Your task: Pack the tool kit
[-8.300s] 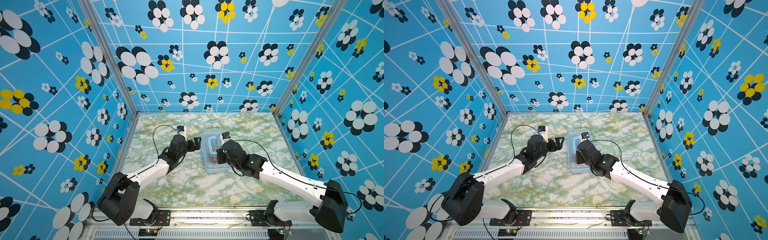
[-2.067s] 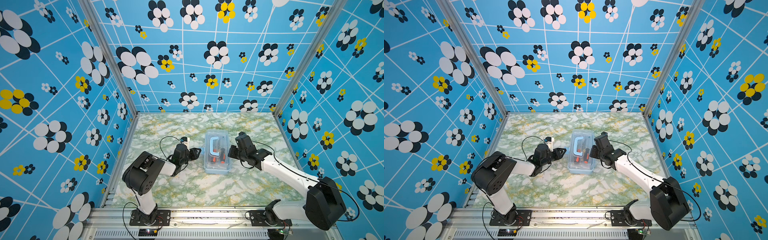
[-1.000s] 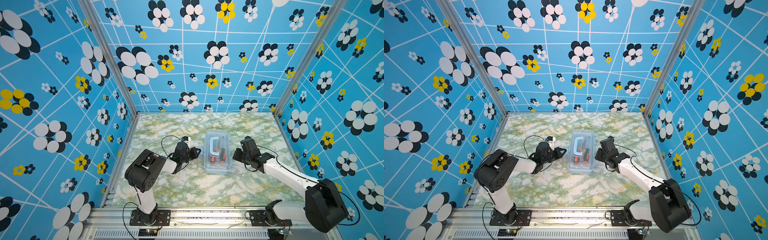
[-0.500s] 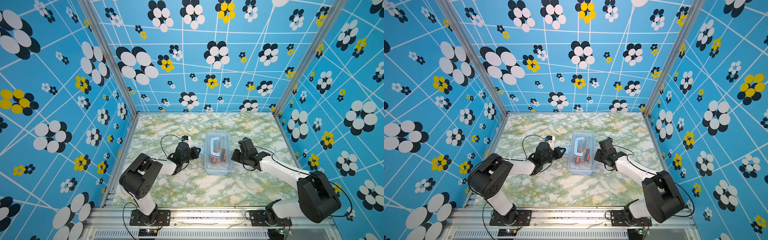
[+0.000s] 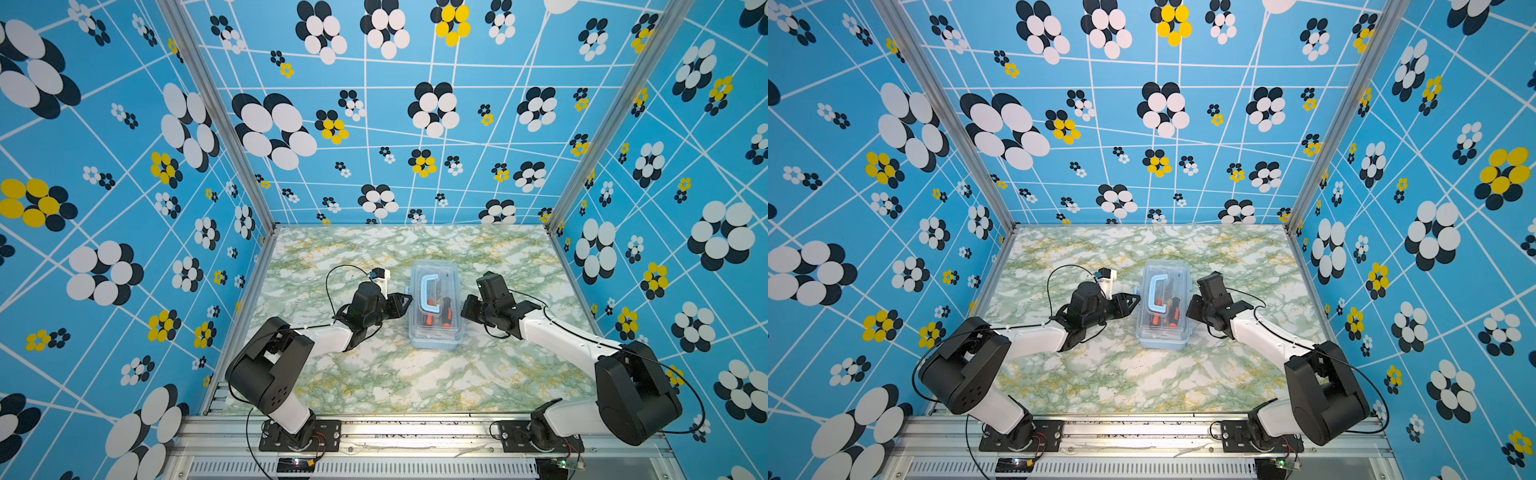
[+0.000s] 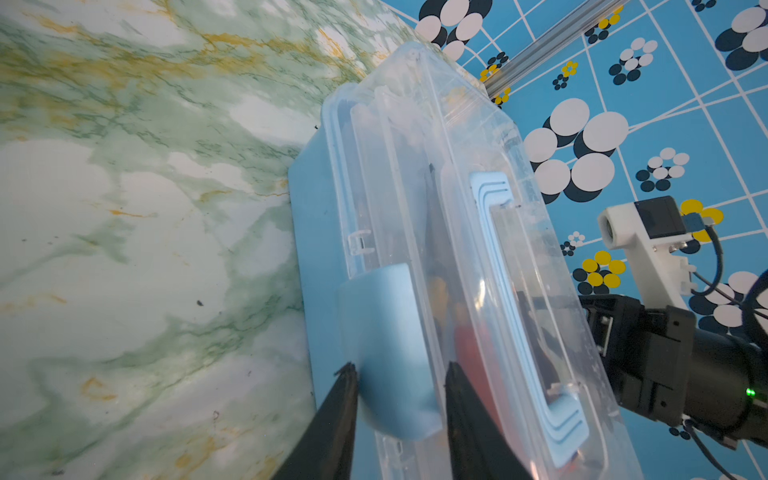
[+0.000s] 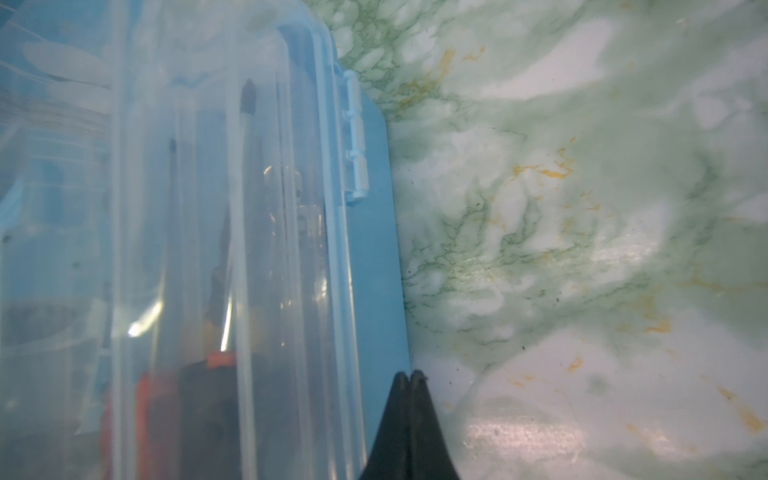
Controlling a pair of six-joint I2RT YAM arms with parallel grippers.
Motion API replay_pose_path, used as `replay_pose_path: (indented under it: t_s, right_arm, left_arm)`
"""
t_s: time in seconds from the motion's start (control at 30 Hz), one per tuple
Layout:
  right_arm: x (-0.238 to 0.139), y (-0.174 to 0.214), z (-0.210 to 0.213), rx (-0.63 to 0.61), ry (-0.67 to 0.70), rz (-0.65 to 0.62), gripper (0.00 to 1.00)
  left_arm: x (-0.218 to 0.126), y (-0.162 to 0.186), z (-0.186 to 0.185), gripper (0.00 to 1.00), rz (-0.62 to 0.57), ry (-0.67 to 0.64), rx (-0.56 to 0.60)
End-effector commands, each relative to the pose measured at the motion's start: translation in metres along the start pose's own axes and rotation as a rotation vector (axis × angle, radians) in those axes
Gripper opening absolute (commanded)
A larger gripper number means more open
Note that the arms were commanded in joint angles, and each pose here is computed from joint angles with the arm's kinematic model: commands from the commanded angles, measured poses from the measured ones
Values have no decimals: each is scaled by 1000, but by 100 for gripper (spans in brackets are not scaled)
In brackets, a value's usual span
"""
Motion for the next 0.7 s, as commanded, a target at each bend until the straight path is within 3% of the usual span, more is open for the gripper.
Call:
replay_pose_path:
  t_s: [0.0, 0.67]
  right_arm:
    - [1, -6, 7, -13, -25, -2, 0]
    - [1, -5, 7, -13, -30, -4, 0]
  left_arm:
    - [1, 2, -15, 38, 31, 43, 29]
    - [-7, -5, -18, 41, -13, 112, -43]
Point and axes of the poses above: each gripper's point midway between its finger pads, its own x axis out along the fingers, its own z axis along the line the jaws close on, y = z × x, the point moved 1 cm from there along -x, back along the fingers, and after that the axes turned 15 degrees about -x, right-handed, at the moved point
